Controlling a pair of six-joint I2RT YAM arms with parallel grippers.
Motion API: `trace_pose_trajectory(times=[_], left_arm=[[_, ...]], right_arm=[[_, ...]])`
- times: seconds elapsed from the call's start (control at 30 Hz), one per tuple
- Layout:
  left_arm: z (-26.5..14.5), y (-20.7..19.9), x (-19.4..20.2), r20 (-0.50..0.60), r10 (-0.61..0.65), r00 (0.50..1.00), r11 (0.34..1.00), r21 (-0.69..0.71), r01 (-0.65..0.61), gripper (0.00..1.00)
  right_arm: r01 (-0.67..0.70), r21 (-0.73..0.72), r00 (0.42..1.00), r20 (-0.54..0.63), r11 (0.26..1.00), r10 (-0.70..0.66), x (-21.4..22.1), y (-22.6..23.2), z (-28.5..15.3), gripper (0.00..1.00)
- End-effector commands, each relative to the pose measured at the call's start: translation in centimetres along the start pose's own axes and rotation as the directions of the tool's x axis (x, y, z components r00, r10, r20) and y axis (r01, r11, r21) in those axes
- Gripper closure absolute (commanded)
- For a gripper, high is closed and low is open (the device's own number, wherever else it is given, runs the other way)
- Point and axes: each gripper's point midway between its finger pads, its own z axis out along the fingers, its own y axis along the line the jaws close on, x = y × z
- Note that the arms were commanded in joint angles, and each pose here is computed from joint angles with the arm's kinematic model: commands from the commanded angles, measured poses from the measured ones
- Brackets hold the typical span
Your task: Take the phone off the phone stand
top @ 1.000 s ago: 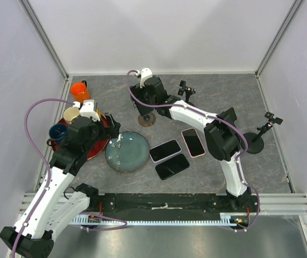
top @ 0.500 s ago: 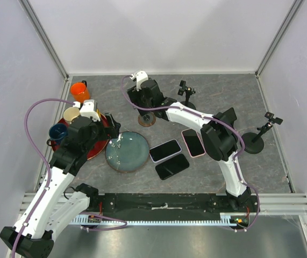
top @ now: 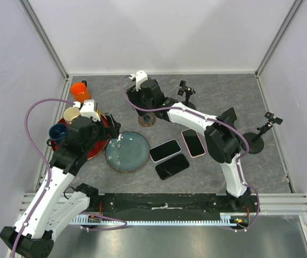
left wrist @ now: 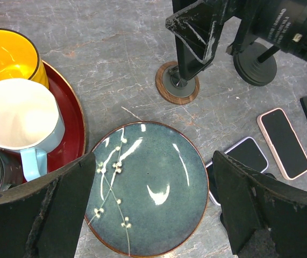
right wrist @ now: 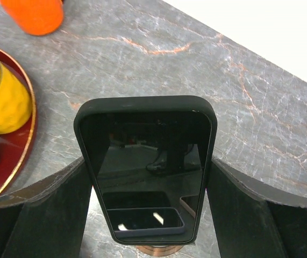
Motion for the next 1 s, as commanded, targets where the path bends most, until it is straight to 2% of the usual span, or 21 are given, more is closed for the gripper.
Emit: trace_pose_trajectory(times=[0.0,0.17,0.37,0.53,0.73,0.83,0.97], left_arm=[[0.1,-0.5,-0.7,0.025,-0.029,0.999,0.999,0.020,0.028,0.05],[0.0,-0.5,-0.8,0.029,-0.029,0.999,0.999,0.019,0.028,0.05],[-0.1,-0.6,-0.8,0.031,-0.031,0.999,0.999,0.025,0.030,0.05],[-0.1,-0.6,-0.8,0.032,-0.031,0.999,0.999,0.031,0.030,0.05],[-0.2,-0.5,-0.9,0.038,-0.033,0.999,0.999,0.023,0.032,0.05],[-0.2,-0.5,-0.9,0.039,-0.034,0.999,0.999,0.025,0.033,0.05],[-0.2,-0.6,-0.8,0.037,-0.033,0.999,0.999,0.028,0.032,0.05]], right_arm=[[-0.035,-0.075,0.967,0.248,0.997,0.052,-10.6,1.1,-4.5,0.55],[-0.058,-0.074,0.965,0.252,0.996,0.074,-12.1,0.7,-7.0,0.56],[-0.108,0.015,0.979,0.178,0.994,0.104,-9.6,-1.6,-10.1,0.56],[-0.164,0.105,0.983,0.098,0.981,0.154,-5.0,-4.1,-11.9,0.57],[-0.183,0.208,0.979,-0.054,0.961,0.198,1.4,-6.6,-15.4,0.57],[-0.240,0.234,0.955,-0.120,0.942,0.273,4.0,-7.3,-18.0,0.57],[-0.324,0.322,0.890,-0.216,0.890,0.402,9.1,-8.9,-21.2,0.57]])
